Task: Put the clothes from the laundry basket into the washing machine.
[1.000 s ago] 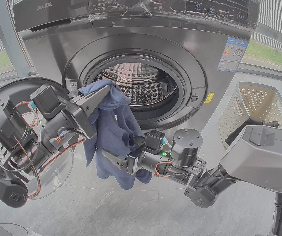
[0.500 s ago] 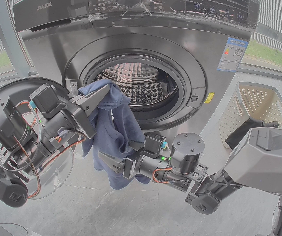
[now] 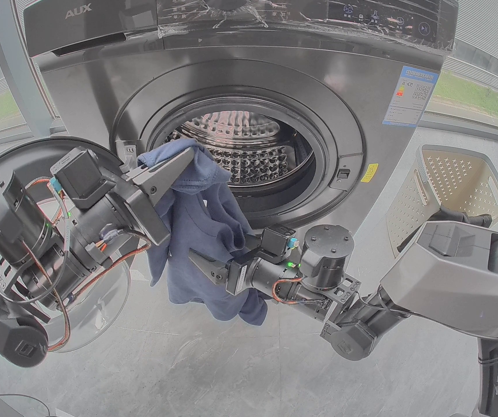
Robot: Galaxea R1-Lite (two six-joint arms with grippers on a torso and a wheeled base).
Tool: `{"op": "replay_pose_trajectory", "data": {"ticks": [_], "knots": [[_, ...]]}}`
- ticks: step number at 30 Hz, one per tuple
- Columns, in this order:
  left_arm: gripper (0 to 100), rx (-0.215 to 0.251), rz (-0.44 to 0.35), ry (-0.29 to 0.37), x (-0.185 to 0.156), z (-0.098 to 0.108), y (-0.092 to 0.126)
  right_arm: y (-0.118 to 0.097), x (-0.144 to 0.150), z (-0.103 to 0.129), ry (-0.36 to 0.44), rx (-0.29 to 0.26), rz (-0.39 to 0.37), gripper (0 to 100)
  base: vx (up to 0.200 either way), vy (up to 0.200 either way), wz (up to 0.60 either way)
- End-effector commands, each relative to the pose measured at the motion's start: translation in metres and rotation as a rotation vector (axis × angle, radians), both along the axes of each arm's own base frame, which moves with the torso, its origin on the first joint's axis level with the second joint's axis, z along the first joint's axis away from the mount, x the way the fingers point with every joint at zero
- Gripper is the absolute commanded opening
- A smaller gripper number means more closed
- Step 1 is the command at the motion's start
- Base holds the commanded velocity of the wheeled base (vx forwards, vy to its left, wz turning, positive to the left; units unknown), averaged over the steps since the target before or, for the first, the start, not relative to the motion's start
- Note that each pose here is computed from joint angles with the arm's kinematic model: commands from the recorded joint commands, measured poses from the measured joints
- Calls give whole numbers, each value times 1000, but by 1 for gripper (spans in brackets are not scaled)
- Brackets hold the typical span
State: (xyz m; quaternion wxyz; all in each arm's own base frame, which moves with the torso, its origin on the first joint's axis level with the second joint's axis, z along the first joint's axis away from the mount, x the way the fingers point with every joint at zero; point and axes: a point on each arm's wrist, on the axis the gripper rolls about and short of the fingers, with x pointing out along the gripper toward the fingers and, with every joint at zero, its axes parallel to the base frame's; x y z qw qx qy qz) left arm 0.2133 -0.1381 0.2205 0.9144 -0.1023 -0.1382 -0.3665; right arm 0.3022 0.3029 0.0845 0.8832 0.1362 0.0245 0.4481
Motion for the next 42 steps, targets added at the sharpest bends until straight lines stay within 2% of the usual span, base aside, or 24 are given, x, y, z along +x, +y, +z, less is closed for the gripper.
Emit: {"op": "replay_pose_trajectory", "data": {"ticks": [1, 7, 11, 17, 21, 26, 32, 39, 42], "knots": [[0, 0, -4, 0, -1, 0, -1, 7, 4, -5, -3, 1, 14, 100, 0, 0, 0], [0, 9, -9, 13, -1, -4, -1, 21, 1, 0, -25, 17, 69, 100, 0, 0, 0], [0, 11, -9, 17, 0, -5, -2, 29, -7, -3, -34, 3, 96, 100, 0, 0, 0], [0, 10, -6, 16, 0, -5, -1, 30, -23, -4, -20, -14, 135, 100, 0, 0, 0], [0, 9, 2, 13, 2, -4, 0, 21, -46, 8, -4, -29, 164, 100, 0, 0, 0], [0, 7, 3, 11, 2, -3, 0, 16, -60, 15, 9, -25, 179, 100, 0, 0, 0], [0, 2, 3, 7, 1, -2, 0, 14, -75, 13, 56, -27, 199, 100, 0, 0, 0], [0, -2, 3, 0, 1, 0, 1, 12, -74, 6, 77, -36, 175, 100, 0, 0, 0], [0, -2, 1, -2, 0, 1, 1, 12, -73, 7, 65, -23, 161, 100, 0, 0, 0]]}}
